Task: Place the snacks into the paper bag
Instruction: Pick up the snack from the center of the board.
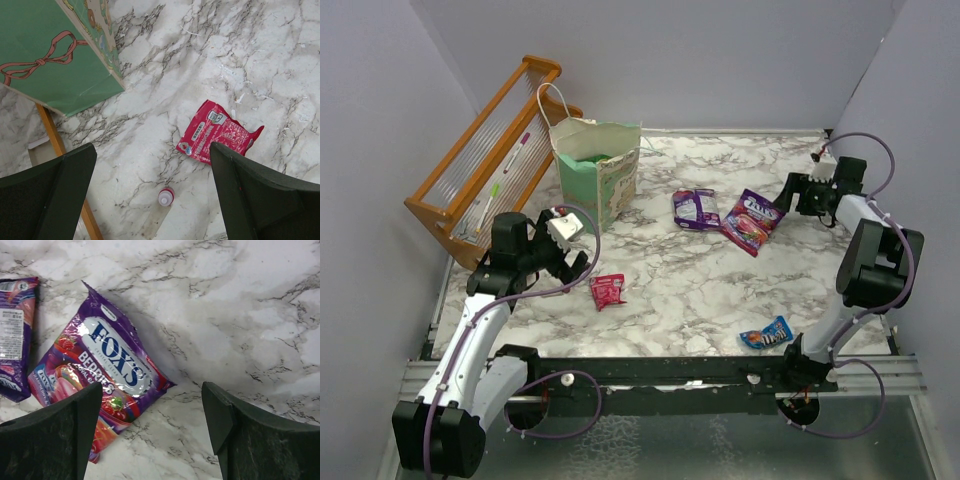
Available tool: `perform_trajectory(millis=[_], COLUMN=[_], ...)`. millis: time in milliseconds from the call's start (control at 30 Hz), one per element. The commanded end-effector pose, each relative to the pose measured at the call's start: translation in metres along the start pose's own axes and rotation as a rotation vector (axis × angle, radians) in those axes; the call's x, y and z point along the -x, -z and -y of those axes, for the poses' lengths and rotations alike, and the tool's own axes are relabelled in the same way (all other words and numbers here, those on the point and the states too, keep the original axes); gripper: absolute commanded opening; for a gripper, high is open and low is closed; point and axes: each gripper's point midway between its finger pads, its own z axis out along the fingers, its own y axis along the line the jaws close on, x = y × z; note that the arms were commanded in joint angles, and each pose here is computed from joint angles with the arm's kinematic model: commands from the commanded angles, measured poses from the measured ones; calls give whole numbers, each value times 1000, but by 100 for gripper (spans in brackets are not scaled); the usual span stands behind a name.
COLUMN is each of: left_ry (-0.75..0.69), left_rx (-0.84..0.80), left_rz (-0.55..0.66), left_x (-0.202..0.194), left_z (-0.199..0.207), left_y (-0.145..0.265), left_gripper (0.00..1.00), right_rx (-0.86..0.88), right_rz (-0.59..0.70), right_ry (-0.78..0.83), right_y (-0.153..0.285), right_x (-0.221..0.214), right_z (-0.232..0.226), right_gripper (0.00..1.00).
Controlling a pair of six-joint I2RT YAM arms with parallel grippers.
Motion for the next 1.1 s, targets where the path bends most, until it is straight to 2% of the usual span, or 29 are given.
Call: perform_trajectory(millis=[0,333,833,1067], left_ry=[-46,-43,-33,-45], left_rx=[-39,-44,-52,-46], left_rz=[47,37,56,81], left_x=[16,16,23,35], left_z=[4,1,-3,-5], left_y=[2,-2,-6,-5], left_gripper=[99,98,96,95], right_rx=[44,204,371,455], right_rz=[6,-75,-152,-157], right_ry=[-43,-97,-218,-244], right_y=[-14,-40,-47,-50], right_x=[0,-32,-69,-68], right_z=[10,0,-24,-33], right_gripper=[80,73,52,32])
